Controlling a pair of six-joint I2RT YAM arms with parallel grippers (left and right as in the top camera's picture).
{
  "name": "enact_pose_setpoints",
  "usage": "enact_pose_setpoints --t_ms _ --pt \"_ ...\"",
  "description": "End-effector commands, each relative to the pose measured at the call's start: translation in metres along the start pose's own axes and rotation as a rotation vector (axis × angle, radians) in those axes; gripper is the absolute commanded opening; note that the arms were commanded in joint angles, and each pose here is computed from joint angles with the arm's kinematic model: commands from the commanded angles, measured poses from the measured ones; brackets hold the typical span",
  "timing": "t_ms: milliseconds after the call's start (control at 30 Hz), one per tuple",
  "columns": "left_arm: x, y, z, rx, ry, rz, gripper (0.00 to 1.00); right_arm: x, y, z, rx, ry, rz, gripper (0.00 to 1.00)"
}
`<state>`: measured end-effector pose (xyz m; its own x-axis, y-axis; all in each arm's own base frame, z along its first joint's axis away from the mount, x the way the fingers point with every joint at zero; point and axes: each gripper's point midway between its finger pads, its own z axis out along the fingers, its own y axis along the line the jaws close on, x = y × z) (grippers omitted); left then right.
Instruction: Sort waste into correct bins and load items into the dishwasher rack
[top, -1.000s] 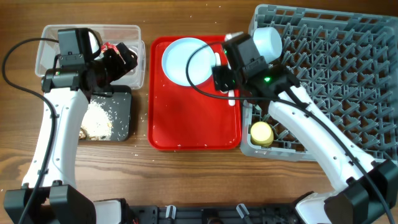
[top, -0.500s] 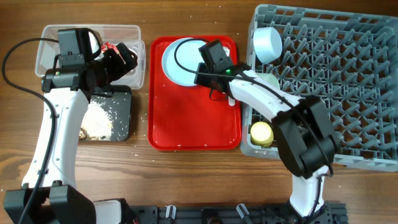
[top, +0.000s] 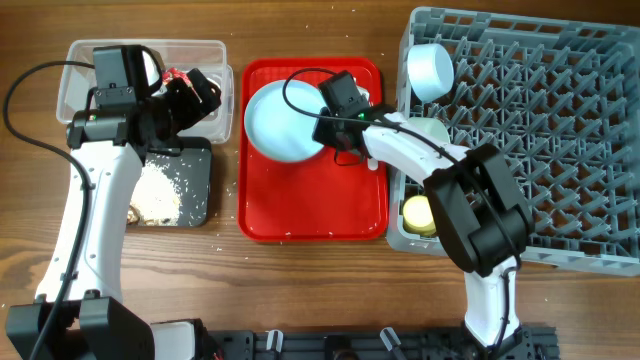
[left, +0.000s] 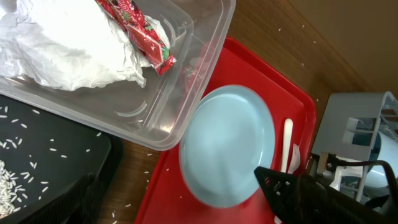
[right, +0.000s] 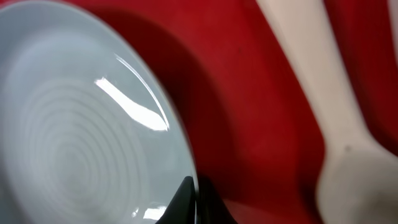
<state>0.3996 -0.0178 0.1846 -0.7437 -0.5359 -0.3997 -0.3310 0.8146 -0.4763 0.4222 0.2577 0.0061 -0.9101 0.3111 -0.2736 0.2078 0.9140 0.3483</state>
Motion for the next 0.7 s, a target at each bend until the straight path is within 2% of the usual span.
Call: enact_pose_setpoints --t_ms 0,67,167,267,367,433,533,667 --pt "0.000 0.001 0.003 0.000 0.007 0.001 1.00 -0.017 0.001 -0.013 -0.002 0.007 -0.080 0.04" --pt "0.000 0.001 0.003 0.000 0.007 0.001 1.00 -0.041 0.011 -0.046 -0.013 -0.057 -0.186 0.04" --pt "0.000 0.001 0.003 0.000 0.007 0.001 1.00 -0.079 0.002 -0.115 0.080 -0.230 -0.202 0.04" --pt "0.000 0.001 0.003 0.000 0.007 0.001 1.00 -0.112 -0.009 -0.208 0.149 -0.438 -0.276 0.04" --pt "0.000 0.001 0.003 0.000 0.007 0.001 1.00 -0.131 -0.046 -0.304 0.361 -0.672 -0.265 0.04" --pt "0.000 0.001 0.003 0.000 0.007 0.001 1.00 -0.134 -0.084 -0.368 0.614 -0.803 -0.272 0.04" --pt "0.000 0.001 0.003 0.000 0.007 0.001 1.00 -0.136 -0.123 -0.407 0.895 -0.814 -0.317 0.04" --pt "0.000 0.001 0.003 0.000 0.007 0.001 1.00 -0.146 -0.170 -0.400 1.088 -0.703 -0.335 0.04"
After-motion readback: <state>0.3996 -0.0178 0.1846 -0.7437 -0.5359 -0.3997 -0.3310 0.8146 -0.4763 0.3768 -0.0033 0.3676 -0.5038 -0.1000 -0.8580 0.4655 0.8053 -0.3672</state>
